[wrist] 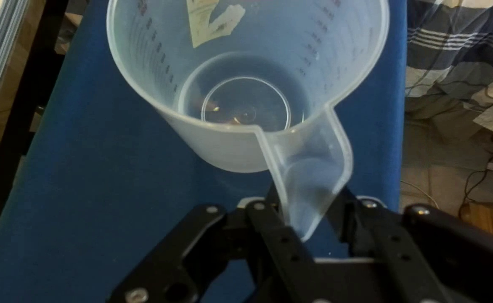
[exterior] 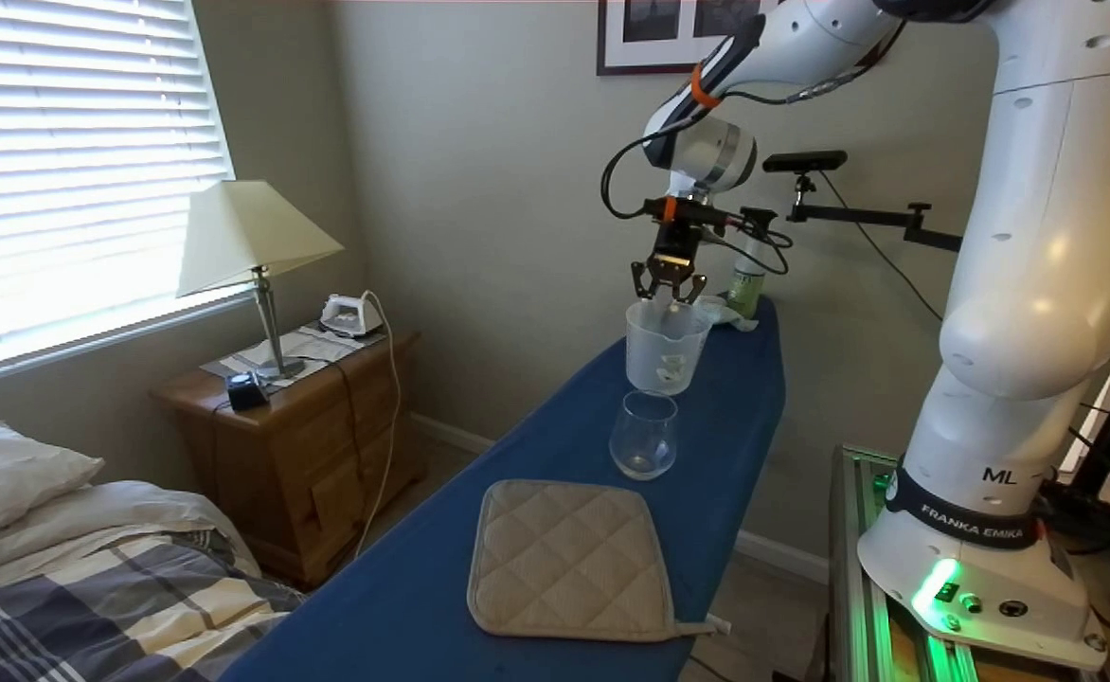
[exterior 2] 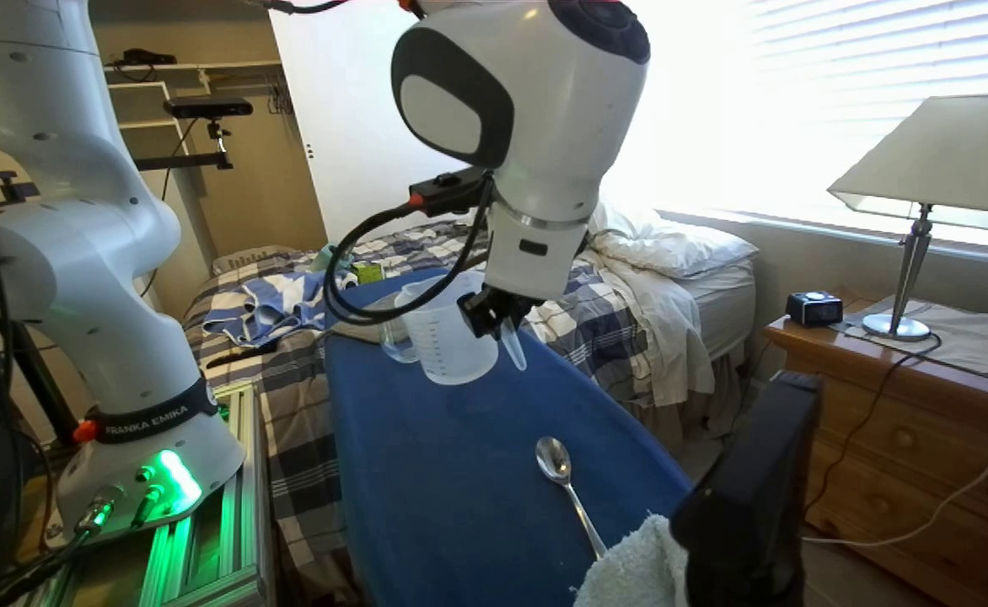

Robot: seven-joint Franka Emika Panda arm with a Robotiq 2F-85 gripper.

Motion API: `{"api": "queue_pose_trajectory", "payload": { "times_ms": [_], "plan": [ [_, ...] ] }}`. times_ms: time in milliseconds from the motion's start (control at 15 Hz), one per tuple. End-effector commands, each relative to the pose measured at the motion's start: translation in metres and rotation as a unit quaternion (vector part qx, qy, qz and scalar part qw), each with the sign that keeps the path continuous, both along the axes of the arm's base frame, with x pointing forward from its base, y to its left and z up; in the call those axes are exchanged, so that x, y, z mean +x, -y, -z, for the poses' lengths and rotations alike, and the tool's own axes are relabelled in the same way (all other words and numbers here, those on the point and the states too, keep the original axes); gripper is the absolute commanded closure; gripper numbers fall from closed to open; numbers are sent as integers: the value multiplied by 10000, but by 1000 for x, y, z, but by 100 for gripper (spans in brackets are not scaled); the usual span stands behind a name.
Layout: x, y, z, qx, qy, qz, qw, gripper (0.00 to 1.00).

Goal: Pour the contents from the jar into the cup

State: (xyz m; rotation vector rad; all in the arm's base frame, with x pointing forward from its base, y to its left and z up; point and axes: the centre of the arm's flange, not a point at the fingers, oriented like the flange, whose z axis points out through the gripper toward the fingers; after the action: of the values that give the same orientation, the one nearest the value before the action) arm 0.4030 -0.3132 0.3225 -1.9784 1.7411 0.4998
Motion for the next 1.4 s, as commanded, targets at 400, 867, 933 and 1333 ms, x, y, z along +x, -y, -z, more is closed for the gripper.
{"api": "queue_pose_trajectory", "payload": {
  "times_ms": [400, 867, 933, 1333],
  "plan": [
    [6, -66, -46, -614, 80, -676, 9958, 91],
    [-8, -96, -58, -994, 669, -1041, 9873, 91],
    [-9, -98, -58, -1052, 740, -1055, 9861, 91],
    [-11, -110, -58, -1303, 1088, -1131, 9790, 91]
  ]
}}
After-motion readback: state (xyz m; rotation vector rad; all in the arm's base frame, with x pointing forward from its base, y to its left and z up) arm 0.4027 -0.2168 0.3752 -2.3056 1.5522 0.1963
